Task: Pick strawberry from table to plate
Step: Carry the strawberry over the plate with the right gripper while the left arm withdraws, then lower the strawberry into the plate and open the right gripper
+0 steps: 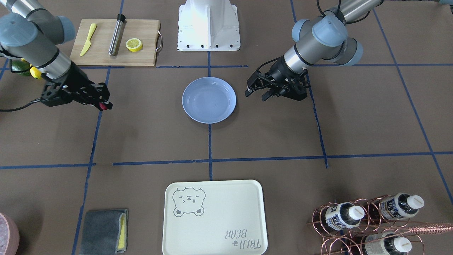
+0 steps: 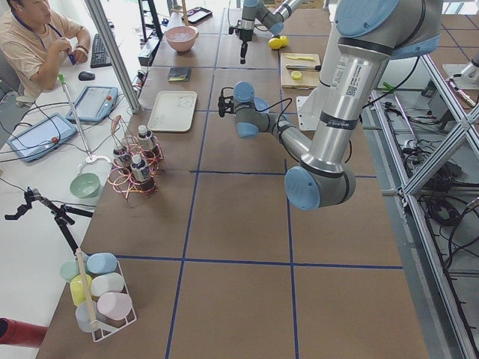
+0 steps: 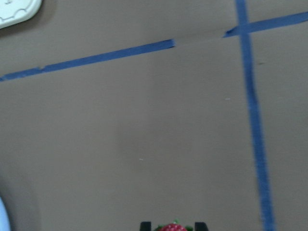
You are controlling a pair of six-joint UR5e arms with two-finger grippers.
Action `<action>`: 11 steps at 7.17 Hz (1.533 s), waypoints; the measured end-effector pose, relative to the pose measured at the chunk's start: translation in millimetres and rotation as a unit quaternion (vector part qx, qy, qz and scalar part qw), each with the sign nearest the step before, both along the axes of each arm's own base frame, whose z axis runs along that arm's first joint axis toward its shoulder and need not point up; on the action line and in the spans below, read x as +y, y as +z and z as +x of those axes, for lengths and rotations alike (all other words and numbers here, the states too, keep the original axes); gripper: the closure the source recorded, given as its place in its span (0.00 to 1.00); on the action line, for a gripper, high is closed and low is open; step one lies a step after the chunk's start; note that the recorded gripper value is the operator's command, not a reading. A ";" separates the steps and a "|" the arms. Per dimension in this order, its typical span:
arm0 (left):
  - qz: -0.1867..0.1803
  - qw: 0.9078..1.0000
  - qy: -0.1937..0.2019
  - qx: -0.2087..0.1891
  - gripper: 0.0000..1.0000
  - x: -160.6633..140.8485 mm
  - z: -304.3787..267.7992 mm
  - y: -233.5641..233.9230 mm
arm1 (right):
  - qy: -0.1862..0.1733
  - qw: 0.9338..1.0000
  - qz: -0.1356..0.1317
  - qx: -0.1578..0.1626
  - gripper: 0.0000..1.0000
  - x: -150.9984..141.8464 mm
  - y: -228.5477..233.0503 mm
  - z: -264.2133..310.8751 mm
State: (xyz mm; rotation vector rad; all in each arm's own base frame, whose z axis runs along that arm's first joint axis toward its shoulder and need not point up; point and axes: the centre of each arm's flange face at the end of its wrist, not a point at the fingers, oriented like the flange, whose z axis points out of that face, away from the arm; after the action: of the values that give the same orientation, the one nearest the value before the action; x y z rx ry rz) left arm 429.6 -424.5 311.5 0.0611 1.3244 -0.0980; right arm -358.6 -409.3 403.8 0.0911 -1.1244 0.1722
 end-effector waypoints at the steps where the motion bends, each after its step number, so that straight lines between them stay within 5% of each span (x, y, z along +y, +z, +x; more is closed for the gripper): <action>1: 0.020 1.000 -0.009 -0.015 0.20 -7.5 -23.7 19.8 | 0.013 1.000 -0.015 -0.006 1.00 2.8 -50.1 -49.3; 3: 0.081 0.995 -0.018 -0.063 0.20 -14.7 -82.7 73.8 | 0.032 0.999 -0.035 0.017 1.00 21.5 -148.4 -136.7; 4: 0.106 0.991 -0.023 -0.082 0.01 -17.7 -111.2 93.3 | 0.035 0.998 -0.040 0.033 1.00 28.3 -181.5 -163.8; 5: 0.118 0.988 -0.028 -0.095 0.01 -17.9 -131.6 105.2 | 0.037 0.997 -0.043 0.048 1.00 30.9 -196.8 -187.8; 11: 0.134 0.984 -0.040 -0.109 0.00 -15.4 -165.1 116.6 | 0.034 0.993 -0.044 0.101 1.00 39.8 -187.6 -262.9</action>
State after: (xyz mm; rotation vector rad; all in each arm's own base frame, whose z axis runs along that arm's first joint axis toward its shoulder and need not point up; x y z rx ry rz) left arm 264.5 -439.9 428.1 0.3461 1.1087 0.0195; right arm -621.6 -369.6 216.3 0.0666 -0.9107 0.2684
